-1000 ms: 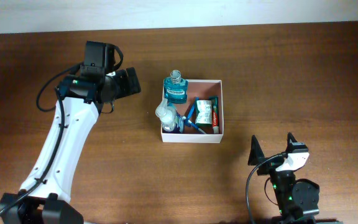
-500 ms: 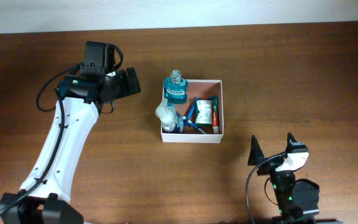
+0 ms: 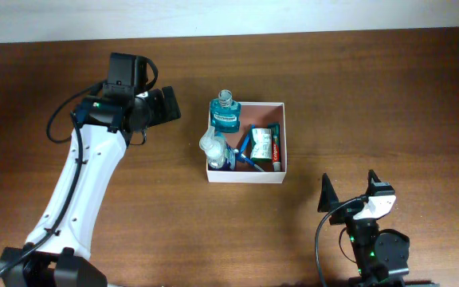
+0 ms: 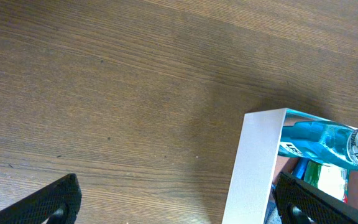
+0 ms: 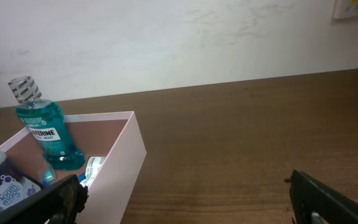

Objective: Pack container

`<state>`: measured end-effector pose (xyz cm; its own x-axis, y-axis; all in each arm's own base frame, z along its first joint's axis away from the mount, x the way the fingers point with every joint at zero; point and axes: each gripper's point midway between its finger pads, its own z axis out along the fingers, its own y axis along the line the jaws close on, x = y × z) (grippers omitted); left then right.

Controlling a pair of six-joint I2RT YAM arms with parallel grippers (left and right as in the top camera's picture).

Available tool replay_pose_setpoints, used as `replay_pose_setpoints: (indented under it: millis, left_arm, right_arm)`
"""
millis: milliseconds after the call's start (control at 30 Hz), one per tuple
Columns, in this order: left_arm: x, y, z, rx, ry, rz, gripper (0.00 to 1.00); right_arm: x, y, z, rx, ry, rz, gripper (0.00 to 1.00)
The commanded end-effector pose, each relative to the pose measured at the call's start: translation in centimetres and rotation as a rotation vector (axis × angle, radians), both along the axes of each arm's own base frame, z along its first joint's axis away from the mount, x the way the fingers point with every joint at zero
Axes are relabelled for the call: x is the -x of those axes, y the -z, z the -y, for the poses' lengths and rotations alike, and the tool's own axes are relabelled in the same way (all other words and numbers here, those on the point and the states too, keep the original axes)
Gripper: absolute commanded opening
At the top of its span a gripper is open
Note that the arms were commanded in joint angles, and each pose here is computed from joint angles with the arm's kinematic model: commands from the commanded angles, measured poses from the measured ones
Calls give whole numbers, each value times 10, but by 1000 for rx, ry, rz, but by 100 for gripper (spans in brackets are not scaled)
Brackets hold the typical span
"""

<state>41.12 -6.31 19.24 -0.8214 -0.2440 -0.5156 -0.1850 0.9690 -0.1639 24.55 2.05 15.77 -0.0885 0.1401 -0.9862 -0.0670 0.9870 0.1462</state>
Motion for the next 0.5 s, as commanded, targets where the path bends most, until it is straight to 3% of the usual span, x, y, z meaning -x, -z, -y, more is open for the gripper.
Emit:
replay_pose_setpoints:
  millis: [0, 233, 467]
  left_arm:
    - [2, -6, 1, 12, -1, 14, 99]
    - [4, -10, 0, 13, -1, 23, 99]
    - [25, -59, -3, 36, 1, 151, 99]
  right_arm:
    - [0, 2, 1, 9, -1, 1, 98]
    - [0, 2, 1, 9, -1, 1, 98]
    - [0, 2, 1, 9, -1, 1, 98]
